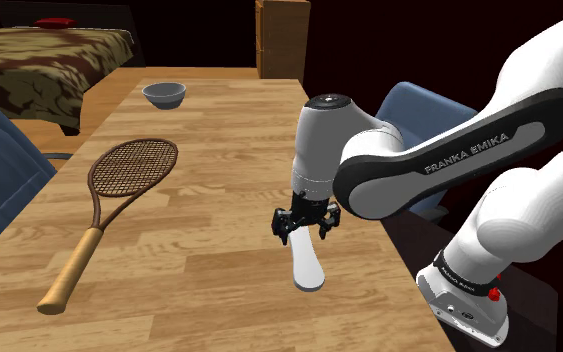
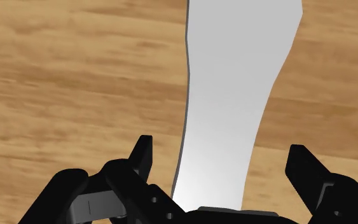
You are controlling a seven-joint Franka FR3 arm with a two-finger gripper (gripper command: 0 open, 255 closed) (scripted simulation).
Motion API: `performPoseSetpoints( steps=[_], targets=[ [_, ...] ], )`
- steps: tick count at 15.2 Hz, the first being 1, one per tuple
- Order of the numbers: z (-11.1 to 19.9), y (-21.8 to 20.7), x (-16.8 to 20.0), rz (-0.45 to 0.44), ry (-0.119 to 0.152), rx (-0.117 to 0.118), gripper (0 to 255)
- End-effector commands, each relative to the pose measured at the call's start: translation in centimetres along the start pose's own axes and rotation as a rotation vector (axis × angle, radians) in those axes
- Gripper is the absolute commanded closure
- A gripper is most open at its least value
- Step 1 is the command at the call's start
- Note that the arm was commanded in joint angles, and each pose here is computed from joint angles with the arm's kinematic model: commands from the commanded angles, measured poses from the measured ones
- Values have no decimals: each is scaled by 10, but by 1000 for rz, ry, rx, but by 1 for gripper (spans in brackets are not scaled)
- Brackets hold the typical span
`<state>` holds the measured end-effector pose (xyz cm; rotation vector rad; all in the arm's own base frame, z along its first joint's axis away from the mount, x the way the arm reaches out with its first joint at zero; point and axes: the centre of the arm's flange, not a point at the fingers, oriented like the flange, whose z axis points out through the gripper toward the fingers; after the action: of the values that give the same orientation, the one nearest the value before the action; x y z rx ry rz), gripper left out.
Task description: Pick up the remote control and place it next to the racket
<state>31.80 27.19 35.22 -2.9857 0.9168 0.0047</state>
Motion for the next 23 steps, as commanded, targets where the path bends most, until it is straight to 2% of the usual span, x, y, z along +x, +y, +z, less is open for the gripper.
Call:
performPoseSetpoints(
  steps=[1,3,11,12,21,23],
  targets=[
    [10,-1,-1,1,0,1,0],
    [19,-1,-1,1,0,1,0],
    [19,-1,-1,1,0,1,0],
    [19,-1,-1,1,0,1,255],
    [19,-1,-1,1,0,1,255],
    [8,-1,-1,1,0,1,255]
  ],
)
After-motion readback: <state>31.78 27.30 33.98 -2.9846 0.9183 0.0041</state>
